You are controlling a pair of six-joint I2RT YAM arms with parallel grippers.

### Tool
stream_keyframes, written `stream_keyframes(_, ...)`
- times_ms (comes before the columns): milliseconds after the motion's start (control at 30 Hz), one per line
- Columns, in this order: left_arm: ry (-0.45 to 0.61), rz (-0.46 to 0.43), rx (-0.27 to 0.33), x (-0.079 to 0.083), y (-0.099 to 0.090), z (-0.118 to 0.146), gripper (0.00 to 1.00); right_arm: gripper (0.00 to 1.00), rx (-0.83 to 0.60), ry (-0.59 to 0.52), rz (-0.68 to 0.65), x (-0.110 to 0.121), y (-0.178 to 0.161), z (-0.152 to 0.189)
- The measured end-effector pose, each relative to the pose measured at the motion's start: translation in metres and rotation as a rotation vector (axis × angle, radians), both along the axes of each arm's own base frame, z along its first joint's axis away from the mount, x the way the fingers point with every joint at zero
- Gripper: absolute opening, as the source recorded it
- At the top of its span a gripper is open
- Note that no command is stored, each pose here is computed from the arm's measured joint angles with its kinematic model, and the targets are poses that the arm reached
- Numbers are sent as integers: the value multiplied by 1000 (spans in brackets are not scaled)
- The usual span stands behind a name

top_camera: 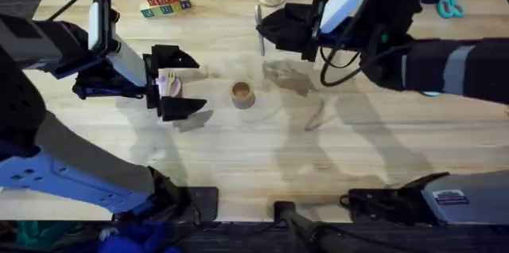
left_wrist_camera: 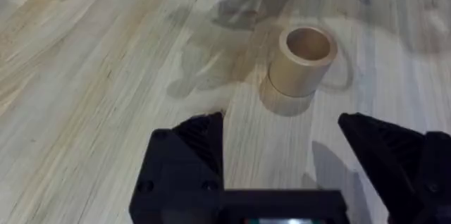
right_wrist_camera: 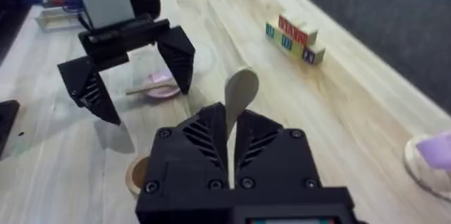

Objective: Pick up a utensil and set it on the pink plate, then put the other utensil in the container.

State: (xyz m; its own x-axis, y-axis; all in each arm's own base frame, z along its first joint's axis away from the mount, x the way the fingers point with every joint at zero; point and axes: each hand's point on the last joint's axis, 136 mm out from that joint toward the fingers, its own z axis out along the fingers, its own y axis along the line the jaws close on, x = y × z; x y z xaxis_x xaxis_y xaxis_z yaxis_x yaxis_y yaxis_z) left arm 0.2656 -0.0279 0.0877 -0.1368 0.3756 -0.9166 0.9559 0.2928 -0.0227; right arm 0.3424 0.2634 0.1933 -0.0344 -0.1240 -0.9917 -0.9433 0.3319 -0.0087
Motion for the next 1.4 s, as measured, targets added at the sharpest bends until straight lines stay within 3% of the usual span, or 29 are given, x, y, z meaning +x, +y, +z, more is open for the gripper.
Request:
stream_keyframes(467, -1, 0, 0, 0, 0, 0, 993, 35, 54, -60, 75, -19, 16, 14)
stream_keyframes(1033, -2, 0, 0, 0, 0, 0, 993, 35, 86, -74, 307, -60, 27, 20)
stream_keyframes(1400, -6, 0, 3, 1, 0, 0, 993, 35, 64, 13, 326, -59, 34, -11)
